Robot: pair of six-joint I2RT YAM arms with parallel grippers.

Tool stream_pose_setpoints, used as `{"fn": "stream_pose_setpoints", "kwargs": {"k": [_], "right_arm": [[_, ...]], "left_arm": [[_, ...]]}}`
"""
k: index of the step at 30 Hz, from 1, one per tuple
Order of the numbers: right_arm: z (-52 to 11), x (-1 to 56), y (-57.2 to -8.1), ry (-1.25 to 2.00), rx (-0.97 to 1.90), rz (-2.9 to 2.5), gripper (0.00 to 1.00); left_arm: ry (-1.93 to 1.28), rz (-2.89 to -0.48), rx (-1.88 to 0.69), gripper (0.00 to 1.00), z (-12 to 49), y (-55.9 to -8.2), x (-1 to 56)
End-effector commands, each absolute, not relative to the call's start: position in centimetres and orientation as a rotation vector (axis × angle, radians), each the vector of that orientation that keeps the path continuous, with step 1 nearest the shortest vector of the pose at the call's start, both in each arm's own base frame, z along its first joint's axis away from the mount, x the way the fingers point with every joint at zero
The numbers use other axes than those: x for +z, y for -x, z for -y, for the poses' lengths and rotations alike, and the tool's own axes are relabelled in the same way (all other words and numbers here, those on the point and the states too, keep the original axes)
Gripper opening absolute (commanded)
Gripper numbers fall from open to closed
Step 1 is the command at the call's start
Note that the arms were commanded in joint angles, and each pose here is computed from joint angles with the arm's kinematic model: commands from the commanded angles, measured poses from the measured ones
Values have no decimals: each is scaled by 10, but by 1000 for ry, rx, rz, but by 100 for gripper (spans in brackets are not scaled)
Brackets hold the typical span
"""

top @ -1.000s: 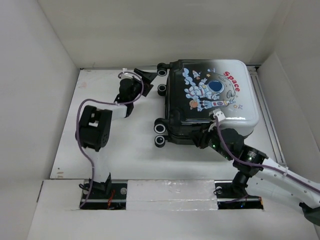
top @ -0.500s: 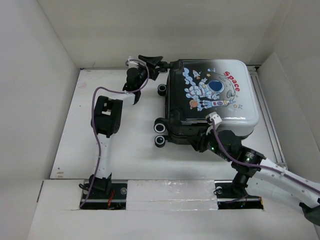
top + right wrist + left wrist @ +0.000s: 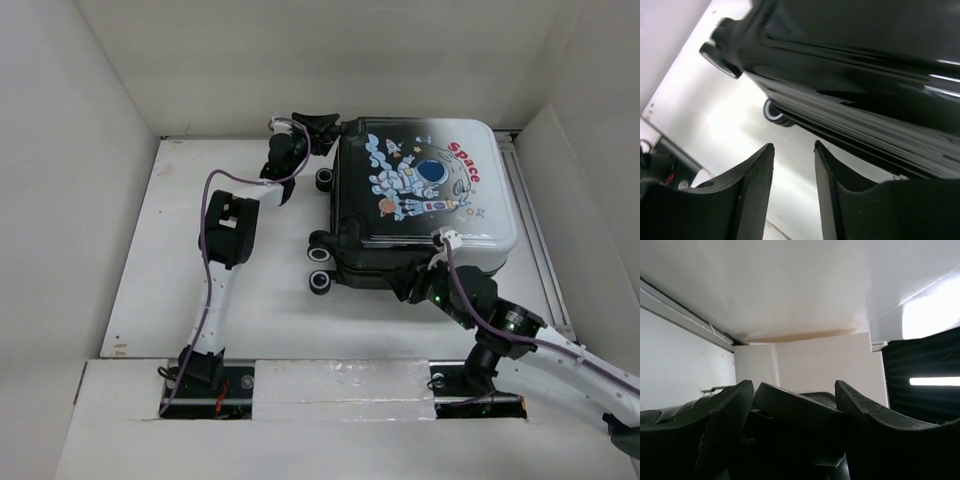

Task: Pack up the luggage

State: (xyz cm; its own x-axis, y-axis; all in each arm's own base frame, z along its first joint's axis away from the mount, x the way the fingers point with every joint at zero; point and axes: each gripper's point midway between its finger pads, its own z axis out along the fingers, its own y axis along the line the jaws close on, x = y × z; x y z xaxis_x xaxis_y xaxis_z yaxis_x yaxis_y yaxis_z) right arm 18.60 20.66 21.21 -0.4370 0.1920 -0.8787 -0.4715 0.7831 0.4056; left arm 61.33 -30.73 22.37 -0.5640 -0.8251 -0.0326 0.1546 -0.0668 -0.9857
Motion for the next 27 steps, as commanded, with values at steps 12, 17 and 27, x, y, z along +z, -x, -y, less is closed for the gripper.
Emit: {"fn": "stream_pose_setpoints", "kwargs": {"k": [12, 17, 27], "right_arm": [[-172, 184, -225, 55, 545, -1943, 45], [-187, 199, -270, 183, 574, -1886, 44], [-190, 241, -277, 251, 674, -1786, 38]], "left_arm": [[705, -1226, -1664, 0, 198, -565, 278], [713, -1186, -1604, 0, 158, -512, 274], [620, -1381, -1525, 13, 162, -496, 246]]}}
